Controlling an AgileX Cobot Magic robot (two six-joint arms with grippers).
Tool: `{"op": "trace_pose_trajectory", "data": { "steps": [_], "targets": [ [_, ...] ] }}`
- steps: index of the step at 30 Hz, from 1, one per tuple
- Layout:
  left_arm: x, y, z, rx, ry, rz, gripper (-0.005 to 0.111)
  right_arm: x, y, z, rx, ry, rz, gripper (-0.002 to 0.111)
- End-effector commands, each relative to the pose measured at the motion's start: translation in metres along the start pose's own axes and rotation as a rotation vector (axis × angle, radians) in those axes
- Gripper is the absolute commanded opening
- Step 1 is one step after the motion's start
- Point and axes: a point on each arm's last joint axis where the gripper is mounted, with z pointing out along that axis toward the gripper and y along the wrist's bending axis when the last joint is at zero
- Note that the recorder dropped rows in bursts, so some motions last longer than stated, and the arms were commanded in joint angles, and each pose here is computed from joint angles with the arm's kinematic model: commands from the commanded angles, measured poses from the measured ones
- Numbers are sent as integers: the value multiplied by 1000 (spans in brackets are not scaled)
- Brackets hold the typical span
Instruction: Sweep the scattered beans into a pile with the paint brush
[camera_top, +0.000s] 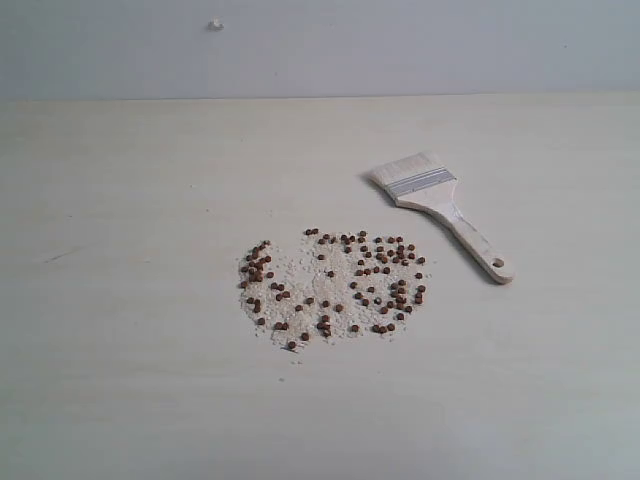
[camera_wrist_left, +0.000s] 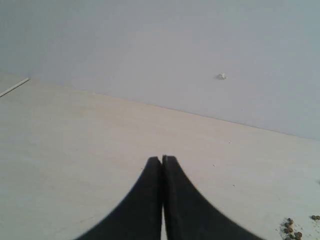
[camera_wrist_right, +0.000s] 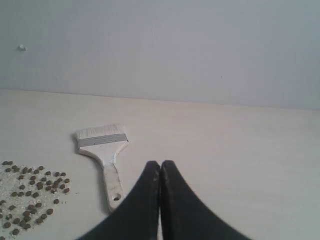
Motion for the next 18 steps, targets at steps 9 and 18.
{"op": "trace_pose_trajectory", "data": {
  "steps": [9,18],
  "targets": [
    [0,0,0,2,-8,0,0,-3,-1,0,9,-47,-59,0],
    [1,-3,0,50,4,7,0,-38,-4,-9,8,-451,143,0]
  ]
}}
